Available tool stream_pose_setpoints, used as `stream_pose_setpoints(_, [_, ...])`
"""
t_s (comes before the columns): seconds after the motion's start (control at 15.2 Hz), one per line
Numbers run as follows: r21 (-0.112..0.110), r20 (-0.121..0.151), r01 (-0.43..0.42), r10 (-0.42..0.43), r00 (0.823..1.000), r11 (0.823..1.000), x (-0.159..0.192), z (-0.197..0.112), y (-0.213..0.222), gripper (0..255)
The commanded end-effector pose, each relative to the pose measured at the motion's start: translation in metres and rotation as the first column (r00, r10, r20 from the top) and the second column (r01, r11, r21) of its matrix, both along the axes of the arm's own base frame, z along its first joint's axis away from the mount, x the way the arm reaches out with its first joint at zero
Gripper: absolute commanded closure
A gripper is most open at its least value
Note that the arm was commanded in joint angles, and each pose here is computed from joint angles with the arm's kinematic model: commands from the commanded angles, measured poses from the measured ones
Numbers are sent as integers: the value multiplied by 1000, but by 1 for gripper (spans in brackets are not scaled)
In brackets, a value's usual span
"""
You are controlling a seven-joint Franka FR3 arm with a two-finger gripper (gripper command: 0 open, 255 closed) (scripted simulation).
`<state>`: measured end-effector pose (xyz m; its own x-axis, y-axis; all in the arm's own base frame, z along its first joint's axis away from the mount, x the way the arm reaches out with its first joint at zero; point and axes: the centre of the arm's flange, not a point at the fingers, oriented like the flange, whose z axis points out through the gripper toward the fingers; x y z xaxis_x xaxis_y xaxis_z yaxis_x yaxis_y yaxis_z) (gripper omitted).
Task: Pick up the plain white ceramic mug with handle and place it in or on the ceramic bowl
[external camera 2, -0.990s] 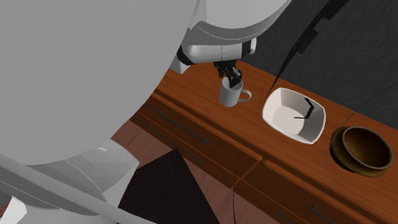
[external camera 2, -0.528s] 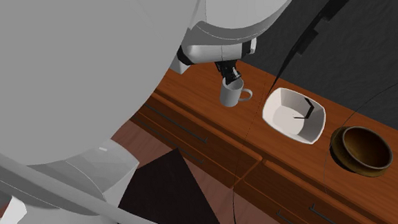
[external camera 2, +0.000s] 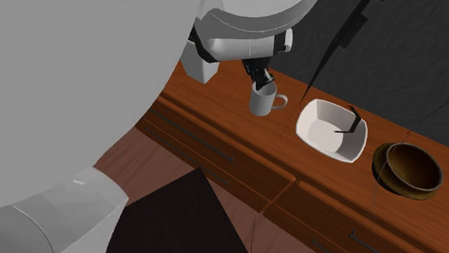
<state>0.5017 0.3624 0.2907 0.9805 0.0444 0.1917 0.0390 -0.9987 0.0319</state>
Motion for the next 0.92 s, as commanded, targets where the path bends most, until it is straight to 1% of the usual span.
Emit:
stream_pose_setpoints(0.0, [0,0,0,0,1000,1000,-1,10,0,255])
stream_pose_setpoints(0.86, [0,0,0,0,1000,1000,-1,78,0,255])
